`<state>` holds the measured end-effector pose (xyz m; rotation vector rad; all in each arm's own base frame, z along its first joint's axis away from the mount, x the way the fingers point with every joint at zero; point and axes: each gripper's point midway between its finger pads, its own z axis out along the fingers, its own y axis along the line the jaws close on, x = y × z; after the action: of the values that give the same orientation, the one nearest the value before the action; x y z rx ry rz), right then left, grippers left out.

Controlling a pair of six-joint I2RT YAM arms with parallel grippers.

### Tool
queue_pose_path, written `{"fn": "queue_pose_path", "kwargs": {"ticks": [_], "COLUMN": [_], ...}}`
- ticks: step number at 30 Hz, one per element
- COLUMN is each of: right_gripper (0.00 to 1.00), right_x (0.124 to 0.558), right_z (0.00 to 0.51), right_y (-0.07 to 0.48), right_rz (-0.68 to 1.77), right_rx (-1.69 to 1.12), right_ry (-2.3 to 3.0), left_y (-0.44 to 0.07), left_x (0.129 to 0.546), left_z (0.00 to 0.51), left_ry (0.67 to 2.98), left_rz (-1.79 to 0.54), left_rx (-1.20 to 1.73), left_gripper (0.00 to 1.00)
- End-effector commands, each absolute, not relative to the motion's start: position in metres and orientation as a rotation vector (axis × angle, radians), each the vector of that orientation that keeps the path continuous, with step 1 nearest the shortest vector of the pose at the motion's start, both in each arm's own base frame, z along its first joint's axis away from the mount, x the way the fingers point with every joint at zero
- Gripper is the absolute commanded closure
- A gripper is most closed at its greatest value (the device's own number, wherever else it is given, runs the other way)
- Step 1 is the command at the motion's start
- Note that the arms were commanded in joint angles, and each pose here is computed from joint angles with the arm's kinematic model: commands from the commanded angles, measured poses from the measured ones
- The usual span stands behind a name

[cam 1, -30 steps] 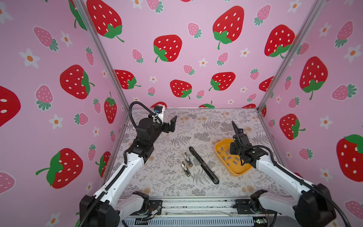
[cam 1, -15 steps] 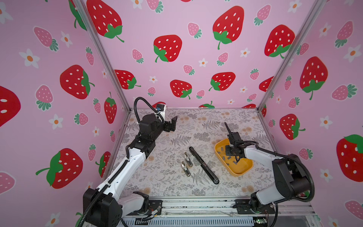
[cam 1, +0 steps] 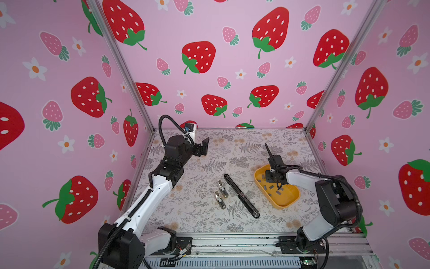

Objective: Load the staples into the stapler
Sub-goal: 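Grasp a staple strip in the yellow tray with the right gripper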

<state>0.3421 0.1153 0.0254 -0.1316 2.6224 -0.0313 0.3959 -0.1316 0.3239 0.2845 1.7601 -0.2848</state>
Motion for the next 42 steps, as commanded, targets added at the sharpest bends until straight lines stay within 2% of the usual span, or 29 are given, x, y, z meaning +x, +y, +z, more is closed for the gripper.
{"fn": "queue_pose_path", "kwargs": {"ticks": [1,13,19,34,42], "right_gripper": [0.7,0.71,0.77,0.76,0.85], "right_x": [0.333,0.329,0.326,0.313,0.313], "right_z": [0.021,0.015,0.012,0.005,0.004], "right_y": [0.107,0.103,0.106,0.107,0.106], "right_rz": [-0.058,-0.043,-0.018,0.027,0.021], "right_rx": [-0.127,-0.116,-0.118,-0.099,-0.094], "right_ry": [2.649,2.666,2.677,2.709,2.712], "left_y": [-0.128,-0.129,-0.129,-0.128,-0.128], "left_x": [0.398,0.4,0.401,0.401,0.401], "left_z": [0.346,0.342,0.342,0.343,0.342], "left_ry": [1.721,1.737,1.735,1.736,1.737], "left_rz": [-0.281,-0.282,-0.28,-0.278,-0.28], "left_rx": [0.261,0.264,0.265,0.263,0.265], "left_gripper": [0.04,0.05,0.05,0.06,0.07]}}
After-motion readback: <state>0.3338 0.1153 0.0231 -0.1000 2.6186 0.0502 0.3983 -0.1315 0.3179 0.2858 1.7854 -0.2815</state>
